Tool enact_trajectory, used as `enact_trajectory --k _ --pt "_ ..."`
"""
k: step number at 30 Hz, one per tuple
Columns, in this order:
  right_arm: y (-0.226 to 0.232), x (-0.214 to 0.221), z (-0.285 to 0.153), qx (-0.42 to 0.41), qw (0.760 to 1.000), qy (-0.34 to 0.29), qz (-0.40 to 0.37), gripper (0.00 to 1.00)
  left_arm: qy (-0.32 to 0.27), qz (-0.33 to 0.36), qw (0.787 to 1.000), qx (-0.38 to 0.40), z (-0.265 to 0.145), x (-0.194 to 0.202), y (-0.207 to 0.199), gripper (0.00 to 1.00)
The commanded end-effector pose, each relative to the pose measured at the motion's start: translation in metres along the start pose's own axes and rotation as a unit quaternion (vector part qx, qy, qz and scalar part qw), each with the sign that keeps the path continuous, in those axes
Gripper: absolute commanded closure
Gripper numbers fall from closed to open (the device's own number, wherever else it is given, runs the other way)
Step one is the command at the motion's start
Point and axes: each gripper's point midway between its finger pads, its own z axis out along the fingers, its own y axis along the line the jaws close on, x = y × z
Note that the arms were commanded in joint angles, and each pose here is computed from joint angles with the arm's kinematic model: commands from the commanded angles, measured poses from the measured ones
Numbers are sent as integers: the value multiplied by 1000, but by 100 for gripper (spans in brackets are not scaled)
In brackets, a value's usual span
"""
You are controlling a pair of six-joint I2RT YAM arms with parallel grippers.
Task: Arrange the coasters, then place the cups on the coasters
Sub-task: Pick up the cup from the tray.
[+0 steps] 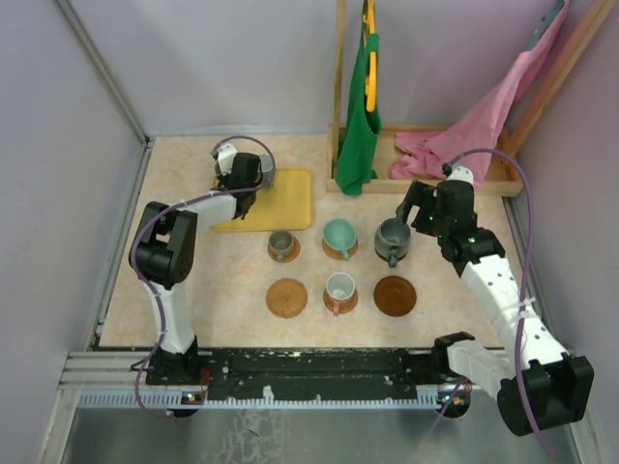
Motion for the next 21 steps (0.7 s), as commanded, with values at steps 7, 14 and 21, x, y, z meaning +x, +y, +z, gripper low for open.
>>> enact_trajectory --k 7,14,21 --pt "7 -11 -1 -21 999 -25 15 15 -41 4 999 16 -21 -48 -8 100" --pt "7 -10 -5 -27 999 -29 21 15 -57 9 998 25 -38 -71 -10 100" --pt "4 -11 -9 -21 999 -36 21 15 -64 18 997 30 -59 -82 -9 100"
